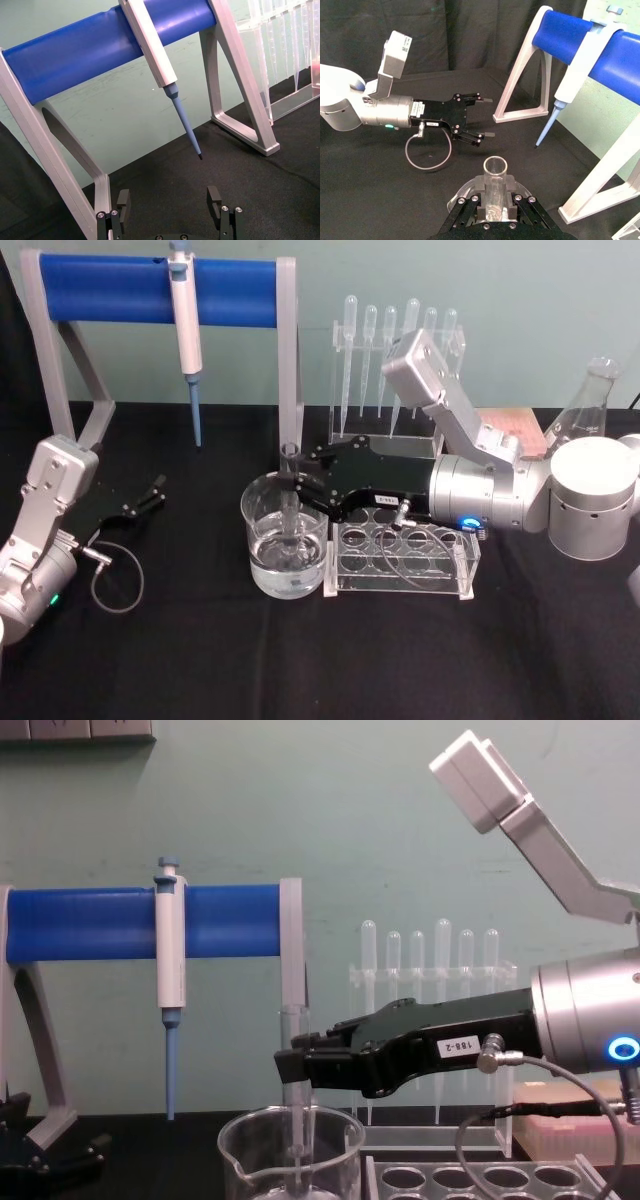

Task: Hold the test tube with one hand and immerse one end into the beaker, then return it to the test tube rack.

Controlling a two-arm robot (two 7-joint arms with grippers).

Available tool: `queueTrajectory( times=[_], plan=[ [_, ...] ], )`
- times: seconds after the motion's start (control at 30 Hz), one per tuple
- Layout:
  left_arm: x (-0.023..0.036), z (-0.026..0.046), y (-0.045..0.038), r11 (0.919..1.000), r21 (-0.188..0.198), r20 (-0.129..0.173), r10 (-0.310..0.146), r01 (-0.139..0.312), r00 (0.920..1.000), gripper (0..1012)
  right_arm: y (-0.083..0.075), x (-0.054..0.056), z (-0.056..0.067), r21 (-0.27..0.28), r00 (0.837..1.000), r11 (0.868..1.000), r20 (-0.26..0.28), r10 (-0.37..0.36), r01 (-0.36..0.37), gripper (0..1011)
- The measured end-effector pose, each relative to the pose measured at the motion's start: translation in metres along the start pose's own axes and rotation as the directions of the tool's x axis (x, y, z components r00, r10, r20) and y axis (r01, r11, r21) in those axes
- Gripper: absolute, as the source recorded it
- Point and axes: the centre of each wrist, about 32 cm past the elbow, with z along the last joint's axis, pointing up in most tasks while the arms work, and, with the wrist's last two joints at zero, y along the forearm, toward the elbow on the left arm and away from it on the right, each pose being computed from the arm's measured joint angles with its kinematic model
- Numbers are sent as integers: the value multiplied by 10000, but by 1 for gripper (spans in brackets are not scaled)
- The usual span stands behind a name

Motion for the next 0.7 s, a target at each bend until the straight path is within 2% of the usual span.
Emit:
queueTrajectory(
  times=[0.7],
  plan=[
    [0, 0, 0, 10000, 0, 0, 0, 0, 10000, 1000, 2, -9, -14, -15, 10000, 10000, -82, -1, 1, 222]
  ],
)
